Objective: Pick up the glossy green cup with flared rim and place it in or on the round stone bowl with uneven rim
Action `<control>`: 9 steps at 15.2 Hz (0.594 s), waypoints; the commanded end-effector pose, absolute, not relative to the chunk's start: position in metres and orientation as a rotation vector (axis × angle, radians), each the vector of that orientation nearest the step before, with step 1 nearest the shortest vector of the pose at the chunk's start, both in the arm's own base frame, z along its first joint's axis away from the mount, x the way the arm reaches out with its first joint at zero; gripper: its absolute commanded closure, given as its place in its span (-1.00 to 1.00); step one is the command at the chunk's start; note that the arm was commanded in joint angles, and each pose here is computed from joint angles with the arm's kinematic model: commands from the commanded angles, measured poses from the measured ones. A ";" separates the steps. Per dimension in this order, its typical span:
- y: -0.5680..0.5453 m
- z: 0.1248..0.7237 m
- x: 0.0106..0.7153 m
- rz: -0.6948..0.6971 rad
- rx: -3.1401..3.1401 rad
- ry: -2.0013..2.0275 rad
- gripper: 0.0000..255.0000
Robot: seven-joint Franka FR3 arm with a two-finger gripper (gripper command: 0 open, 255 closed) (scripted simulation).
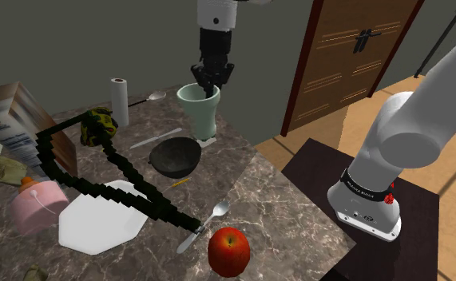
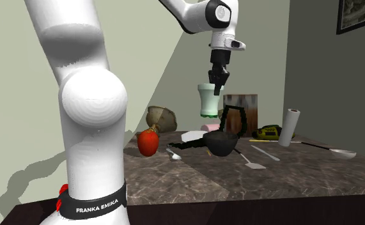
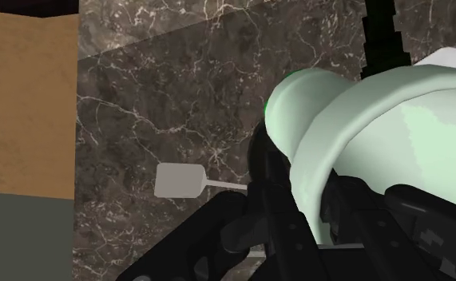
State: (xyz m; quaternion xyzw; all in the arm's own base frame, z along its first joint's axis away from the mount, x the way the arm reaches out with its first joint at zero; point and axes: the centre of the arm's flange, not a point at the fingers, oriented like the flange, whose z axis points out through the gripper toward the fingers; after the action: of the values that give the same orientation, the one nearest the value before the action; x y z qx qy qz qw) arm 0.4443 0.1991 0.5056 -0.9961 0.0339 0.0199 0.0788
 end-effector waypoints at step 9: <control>0.247 0.506 0.530 0.059 -2.981 0.102 1.00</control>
State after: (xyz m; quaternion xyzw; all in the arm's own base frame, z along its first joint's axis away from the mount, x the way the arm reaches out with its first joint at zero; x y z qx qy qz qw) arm 0.5288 0.2462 0.5103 -0.9961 0.0341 0.0201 0.0789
